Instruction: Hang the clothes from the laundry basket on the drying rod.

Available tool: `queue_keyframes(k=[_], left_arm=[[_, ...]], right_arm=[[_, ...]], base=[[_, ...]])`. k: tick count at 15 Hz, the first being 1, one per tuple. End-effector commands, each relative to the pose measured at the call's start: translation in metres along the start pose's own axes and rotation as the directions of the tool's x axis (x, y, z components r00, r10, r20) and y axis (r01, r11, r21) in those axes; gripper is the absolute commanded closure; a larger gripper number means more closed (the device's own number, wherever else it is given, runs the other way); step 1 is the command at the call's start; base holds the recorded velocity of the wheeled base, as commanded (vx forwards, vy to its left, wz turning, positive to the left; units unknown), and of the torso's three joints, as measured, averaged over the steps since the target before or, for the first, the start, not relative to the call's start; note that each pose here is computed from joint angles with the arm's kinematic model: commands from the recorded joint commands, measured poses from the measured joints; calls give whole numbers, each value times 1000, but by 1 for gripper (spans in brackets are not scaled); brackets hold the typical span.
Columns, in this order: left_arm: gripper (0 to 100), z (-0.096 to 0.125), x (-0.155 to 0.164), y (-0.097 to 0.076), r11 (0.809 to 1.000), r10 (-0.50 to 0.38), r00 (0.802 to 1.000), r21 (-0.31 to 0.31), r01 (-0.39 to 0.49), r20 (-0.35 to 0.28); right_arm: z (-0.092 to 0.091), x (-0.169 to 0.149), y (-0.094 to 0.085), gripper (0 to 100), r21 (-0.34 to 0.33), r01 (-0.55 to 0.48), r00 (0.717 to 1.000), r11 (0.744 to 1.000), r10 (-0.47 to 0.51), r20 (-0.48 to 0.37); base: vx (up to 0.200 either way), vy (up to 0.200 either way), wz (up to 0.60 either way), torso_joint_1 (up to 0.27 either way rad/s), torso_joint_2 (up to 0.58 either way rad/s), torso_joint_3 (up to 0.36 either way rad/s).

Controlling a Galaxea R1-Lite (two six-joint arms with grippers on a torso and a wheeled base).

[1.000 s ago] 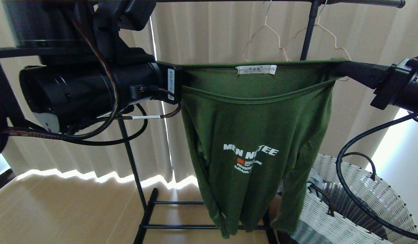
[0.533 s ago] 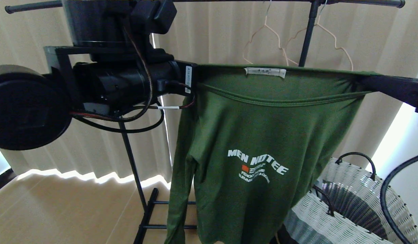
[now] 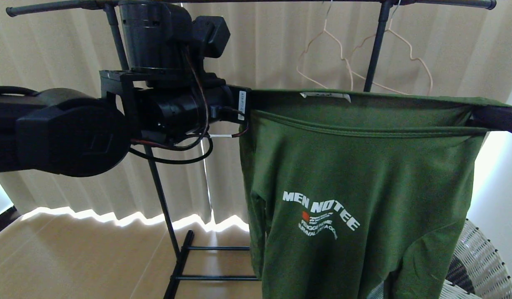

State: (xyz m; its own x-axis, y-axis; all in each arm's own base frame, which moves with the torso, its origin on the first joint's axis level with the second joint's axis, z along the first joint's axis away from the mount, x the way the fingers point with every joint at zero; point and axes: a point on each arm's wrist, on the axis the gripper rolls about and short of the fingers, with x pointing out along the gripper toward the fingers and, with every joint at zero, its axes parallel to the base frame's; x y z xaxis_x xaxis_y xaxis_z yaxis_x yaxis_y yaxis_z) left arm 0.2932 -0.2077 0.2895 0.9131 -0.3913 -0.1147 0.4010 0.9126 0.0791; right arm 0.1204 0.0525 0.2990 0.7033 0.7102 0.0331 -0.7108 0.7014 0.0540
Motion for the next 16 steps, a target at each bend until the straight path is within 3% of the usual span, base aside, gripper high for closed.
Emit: queue_keyframes(k=[1, 3, 6, 10, 13, 16], left_arm=[[100, 3, -11, 2, 1000, -1, 1000, -1, 1, 6], [100, 4, -29, 7, 1000, -1, 1000, 1, 1, 4], [100, 4, -58, 13, 1000, -12, 1000, 7, 12, -21], [100, 6, -108, 16, 995, -98, 995, 11, 97, 10], [100, 9, -130, 4, 985, -173, 985, 20, 172, 18], [100, 9, -136, 2, 982, -190, 982, 25, 190, 5]], right_arm=[[-5, 4, -9, 100, -23, 47, 999, 999, -48, -25], [-11, 15, -32, 100, -100, 152, 985, 983, -159, -65], [-8, 34, -46, 100, -102, 170, 982, 980, -177, -64], [-11, 83, -77, 100, -109, 168, 984, 980, -160, 77], [-10, 105, -81, 100, -81, 135, 987, 988, -126, 103], [-11, 106, -82, 100, -80, 135, 987, 988, -127, 100]], base=[[0, 0, 0, 0, 0, 0], [0, 0, 0, 0, 0, 0], [0, 0, 0, 0, 0, 0], [0, 0, 0, 0, 0, 0], [0, 0, 0, 0, 0, 0], [0, 0, 0, 0, 0, 0]])
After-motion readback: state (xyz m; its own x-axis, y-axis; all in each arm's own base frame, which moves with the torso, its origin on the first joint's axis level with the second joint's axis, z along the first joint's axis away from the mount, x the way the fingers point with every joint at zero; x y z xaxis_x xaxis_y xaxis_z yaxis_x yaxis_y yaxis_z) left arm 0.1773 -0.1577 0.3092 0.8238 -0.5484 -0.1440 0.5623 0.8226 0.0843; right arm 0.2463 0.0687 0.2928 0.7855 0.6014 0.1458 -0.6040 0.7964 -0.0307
